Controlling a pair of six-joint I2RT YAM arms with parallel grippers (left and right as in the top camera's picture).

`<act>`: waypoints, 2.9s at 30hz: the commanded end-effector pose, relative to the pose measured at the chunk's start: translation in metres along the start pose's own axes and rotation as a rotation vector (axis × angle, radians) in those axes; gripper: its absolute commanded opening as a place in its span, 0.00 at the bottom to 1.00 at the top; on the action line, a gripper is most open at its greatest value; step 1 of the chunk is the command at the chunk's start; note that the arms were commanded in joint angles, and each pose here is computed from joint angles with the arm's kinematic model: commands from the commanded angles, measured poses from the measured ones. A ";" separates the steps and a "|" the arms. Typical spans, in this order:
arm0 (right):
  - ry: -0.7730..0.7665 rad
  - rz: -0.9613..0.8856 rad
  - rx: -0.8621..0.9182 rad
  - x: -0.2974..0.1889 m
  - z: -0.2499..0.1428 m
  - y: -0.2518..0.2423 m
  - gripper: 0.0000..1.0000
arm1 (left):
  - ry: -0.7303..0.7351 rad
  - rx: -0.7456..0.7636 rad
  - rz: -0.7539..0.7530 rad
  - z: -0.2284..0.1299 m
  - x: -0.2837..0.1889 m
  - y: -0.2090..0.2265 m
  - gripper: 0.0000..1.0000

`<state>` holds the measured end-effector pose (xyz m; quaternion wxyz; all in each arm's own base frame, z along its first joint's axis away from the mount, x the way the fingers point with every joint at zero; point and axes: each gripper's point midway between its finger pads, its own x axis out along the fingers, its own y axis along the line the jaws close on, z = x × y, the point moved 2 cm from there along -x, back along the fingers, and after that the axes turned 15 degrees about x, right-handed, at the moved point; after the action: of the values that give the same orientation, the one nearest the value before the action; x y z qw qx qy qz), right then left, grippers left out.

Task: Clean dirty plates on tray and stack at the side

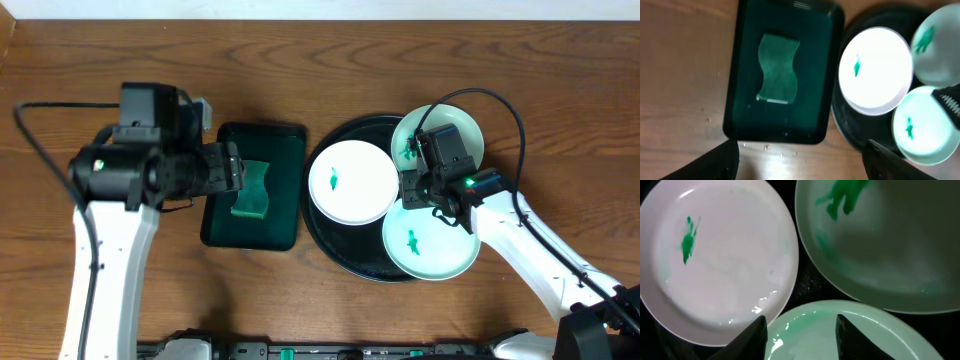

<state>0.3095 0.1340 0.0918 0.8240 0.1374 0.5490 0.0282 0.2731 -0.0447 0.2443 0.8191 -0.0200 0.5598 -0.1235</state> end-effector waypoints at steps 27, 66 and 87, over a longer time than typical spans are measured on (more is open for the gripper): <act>0.046 0.040 0.056 0.042 -0.015 0.004 0.22 | 0.218 -0.047 0.011 -0.009 0.053 0.013 0.61; 0.011 0.055 0.047 0.062 -0.006 0.008 0.12 | 0.210 -0.045 0.012 -0.007 0.053 0.014 0.60; -0.013 0.047 0.048 0.068 -0.001 0.007 0.09 | 0.203 -0.043 0.013 -0.005 0.053 0.014 0.60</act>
<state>0.3382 0.1526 0.0368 0.8230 0.1780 0.5382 0.0358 0.2903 -0.0442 0.1948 0.7613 -0.0262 0.6378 -0.1140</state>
